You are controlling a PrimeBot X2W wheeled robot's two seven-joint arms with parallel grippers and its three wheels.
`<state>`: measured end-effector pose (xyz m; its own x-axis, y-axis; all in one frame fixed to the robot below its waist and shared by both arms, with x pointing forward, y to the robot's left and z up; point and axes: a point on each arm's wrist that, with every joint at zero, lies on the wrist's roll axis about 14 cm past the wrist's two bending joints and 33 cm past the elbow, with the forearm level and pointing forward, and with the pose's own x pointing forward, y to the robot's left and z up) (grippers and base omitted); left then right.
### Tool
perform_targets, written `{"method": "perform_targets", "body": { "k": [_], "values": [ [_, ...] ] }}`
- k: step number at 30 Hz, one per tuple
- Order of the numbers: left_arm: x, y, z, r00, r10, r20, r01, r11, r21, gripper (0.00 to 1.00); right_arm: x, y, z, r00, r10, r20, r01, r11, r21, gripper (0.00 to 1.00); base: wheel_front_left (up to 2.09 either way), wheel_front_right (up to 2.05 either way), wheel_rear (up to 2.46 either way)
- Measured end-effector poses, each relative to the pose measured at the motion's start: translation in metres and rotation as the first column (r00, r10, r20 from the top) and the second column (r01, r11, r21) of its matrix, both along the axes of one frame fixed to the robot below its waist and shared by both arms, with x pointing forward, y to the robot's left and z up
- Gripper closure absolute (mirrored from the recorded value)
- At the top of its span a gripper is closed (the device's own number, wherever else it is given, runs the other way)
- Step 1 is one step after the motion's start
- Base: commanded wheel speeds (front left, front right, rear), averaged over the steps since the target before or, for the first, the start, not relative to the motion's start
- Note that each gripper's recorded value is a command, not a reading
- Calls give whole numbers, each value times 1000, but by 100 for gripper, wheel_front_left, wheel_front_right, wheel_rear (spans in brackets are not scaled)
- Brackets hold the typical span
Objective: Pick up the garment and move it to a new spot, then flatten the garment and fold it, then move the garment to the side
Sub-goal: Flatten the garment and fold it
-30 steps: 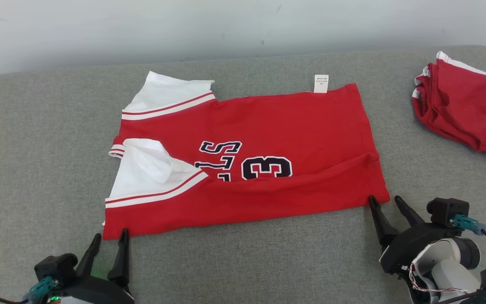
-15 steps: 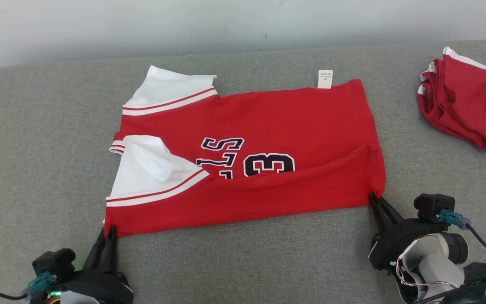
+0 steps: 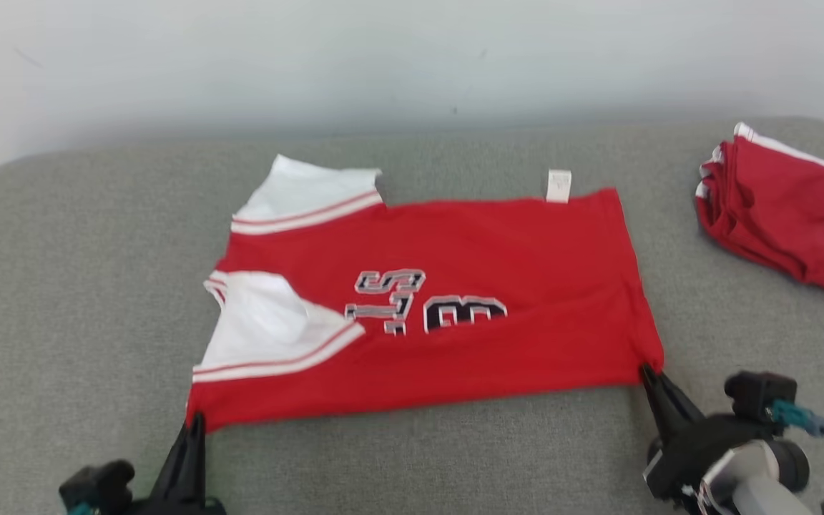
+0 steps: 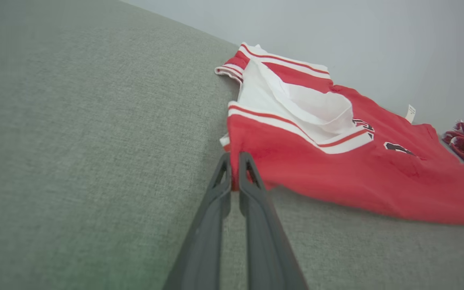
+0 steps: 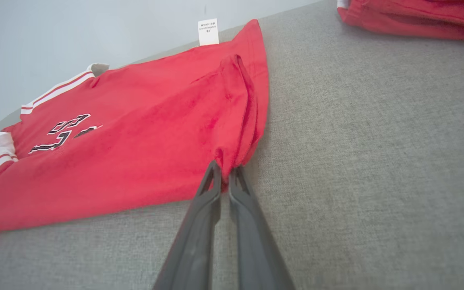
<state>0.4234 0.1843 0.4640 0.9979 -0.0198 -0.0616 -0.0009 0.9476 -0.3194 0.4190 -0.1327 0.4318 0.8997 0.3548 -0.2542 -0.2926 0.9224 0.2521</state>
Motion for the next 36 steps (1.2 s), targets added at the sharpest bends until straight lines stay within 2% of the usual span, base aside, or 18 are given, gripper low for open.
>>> {"method": "perform_targets", "body": {
  "k": [5, 15, 23, 24, 25, 26, 27, 28, 36],
  "values": [
    [-25, 11, 5, 999, 42, 21, -41, 999, -19, 100, -27, 1, 0, 999, 36, -29, -36, 999, 3, 100, 0, 0, 0],
    [-69, 25, -6, 993, 114, -4, -114, 991, -63, 100, -69, -5, -7, 994, 30, -108, -26, 999, 37, 100, 0, 0, 0],
    [-78, 22, -19, 992, 119, -48, -123, 989, -79, 100, -78, 4, -14, 987, 41, -156, -34, 998, 47, 100, 0, 0, 0],
    [-79, 22, -21, 991, 120, -53, -124, 989, -79, 100, -79, 6, -15, 986, 37, -162, -28, 998, 58, 91, 0, 0, 0],
    [-80, 22, -22, 991, 120, -59, -124, 989, -79, 100, -81, 6, -17, 985, 36, -169, -25, 998, 63, 72, 0, 0, 0],
    [-80, 21, -23, 991, 119, -62, -124, 989, -79, 51, -81, 6, -18, 985, 32, -171, -21, 998, 65, 19, 0, 0, 0],
    [-81, 21, -23, 991, 119, -63, -123, 989, -80, 16, -80, 4, -17, 986, 24, -168, -13, 998, 67, 0, 0, 0, 0],
    [-81, 21, -24, 991, 120, -64, -125, 989, -80, 0, -79, 3, -15, 987, 17, -160, -6, 997, 71, 0, 0, 0, 0],
    [-72, 24, 8, 990, 137, 35, -134, 987, -89, 0, -64, 0, 18, 1000, -13, -18, 14, 995, 95, 0, 0, 0, 0]
  ]
}}
